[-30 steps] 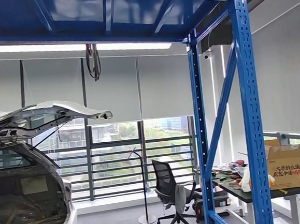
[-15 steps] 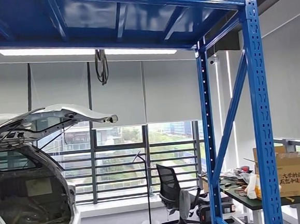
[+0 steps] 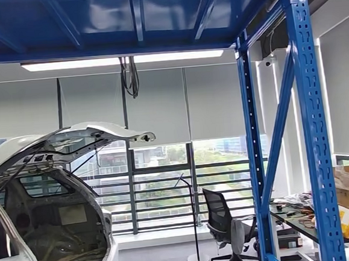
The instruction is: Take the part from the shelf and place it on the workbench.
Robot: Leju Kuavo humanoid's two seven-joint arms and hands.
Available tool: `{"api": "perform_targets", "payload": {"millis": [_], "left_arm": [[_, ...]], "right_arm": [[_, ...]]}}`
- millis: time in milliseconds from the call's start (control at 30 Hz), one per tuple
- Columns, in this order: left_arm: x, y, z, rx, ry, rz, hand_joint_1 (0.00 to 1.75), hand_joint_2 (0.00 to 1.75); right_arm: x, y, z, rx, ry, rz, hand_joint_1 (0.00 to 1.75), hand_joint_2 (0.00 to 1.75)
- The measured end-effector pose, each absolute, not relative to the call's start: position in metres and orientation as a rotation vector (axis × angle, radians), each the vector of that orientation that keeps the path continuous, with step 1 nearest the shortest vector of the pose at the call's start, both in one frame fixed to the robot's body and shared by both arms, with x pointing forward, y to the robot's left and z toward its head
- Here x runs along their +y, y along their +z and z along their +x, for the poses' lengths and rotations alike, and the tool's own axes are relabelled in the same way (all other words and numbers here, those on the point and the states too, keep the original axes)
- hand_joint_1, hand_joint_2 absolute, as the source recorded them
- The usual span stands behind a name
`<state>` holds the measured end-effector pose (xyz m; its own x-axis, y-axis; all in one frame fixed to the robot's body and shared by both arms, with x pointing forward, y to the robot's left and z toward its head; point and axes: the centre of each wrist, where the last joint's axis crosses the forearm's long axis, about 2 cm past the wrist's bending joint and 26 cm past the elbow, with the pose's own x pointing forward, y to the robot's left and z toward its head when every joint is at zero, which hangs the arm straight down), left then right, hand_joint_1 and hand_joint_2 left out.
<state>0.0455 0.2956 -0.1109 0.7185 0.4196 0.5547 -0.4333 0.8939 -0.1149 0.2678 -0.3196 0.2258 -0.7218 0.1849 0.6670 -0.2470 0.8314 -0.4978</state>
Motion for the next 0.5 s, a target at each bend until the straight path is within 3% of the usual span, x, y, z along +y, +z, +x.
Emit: {"api": "perform_targets", "payload": {"millis": [500], "left_arm": [[0.2937, -0.1112, 0.0428, -0.589, 0.484, 0.041, 0.00, 0.00]], "right_arm": [[-0.3125, 0.2218, 0.2612, -2.225, 0.703, 0.040, 0.00, 0.00]]}}
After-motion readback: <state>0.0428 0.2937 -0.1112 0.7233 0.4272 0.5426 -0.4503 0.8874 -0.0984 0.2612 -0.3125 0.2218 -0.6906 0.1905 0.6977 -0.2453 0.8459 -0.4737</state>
